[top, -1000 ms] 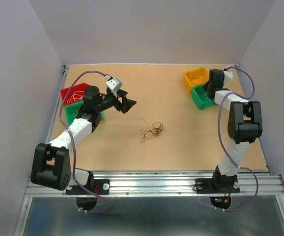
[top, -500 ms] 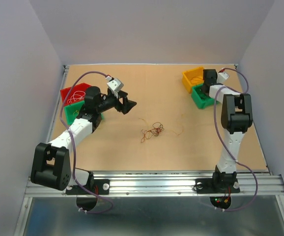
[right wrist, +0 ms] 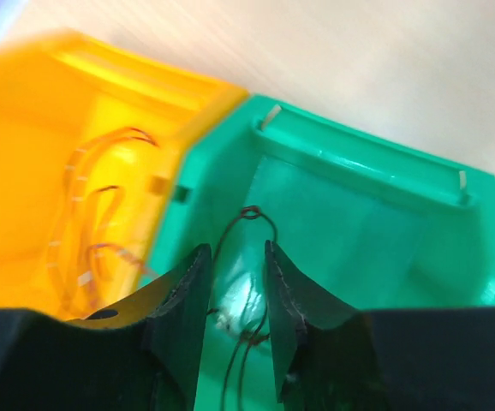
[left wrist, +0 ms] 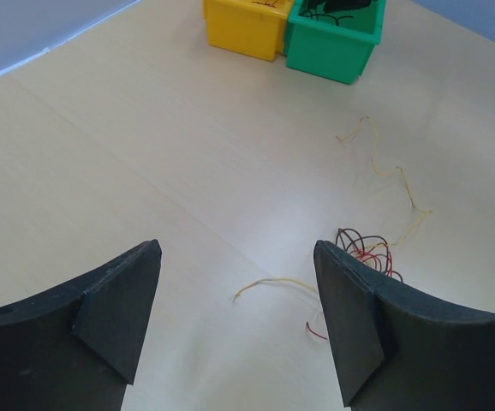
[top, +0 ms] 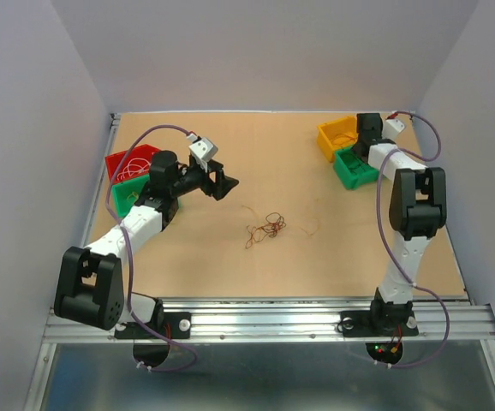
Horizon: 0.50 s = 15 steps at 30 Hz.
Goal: Untangle the cables
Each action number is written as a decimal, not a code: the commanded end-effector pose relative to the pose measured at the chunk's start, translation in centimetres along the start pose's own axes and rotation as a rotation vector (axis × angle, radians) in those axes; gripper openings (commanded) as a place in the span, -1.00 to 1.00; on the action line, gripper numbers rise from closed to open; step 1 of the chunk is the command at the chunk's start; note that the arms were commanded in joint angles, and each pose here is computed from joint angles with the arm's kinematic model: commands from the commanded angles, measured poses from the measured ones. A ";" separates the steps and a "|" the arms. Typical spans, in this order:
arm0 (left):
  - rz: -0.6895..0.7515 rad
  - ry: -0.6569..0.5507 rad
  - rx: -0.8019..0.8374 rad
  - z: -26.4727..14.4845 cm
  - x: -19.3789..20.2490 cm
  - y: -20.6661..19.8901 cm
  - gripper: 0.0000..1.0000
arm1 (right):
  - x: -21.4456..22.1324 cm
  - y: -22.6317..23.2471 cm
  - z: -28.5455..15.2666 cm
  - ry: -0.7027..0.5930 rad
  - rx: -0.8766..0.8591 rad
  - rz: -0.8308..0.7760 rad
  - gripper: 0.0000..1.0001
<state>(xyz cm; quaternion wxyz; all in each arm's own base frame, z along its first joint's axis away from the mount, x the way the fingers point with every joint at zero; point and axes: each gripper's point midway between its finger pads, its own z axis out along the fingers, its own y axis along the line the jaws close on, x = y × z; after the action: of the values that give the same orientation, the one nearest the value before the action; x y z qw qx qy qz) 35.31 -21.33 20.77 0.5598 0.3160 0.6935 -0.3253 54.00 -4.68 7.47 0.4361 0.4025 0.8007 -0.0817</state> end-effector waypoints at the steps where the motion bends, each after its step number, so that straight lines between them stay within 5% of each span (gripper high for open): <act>1: 0.059 -0.052 0.012 0.3 -2.6 -0.2 0.67 | -4.9 1.0 -4.1 -0.107 -0.041 0.081 -0.24; 3: 0.061 -0.052 0.011 0.4 -2.6 -0.2 0.66 | -5.4 1.0 -4.7 -0.118 -0.045 0.085 -0.23; 7: 0.061 -0.048 0.012 0.4 -2.6 -0.2 0.67 | -6.4 1.1 -5.8 -0.128 -0.065 0.091 0.29; 15: 0.062 -0.038 0.009 0.6 -2.3 -0.1 0.67 | -8.1 1.7 -8.2 -0.142 -0.130 0.078 0.30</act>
<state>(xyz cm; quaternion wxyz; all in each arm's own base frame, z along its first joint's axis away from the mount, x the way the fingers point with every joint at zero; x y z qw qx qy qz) 35.20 -21.64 20.32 0.5528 0.3201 0.6978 -0.3241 52.83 -4.59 16.69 0.5020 0.4095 0.7600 -0.0522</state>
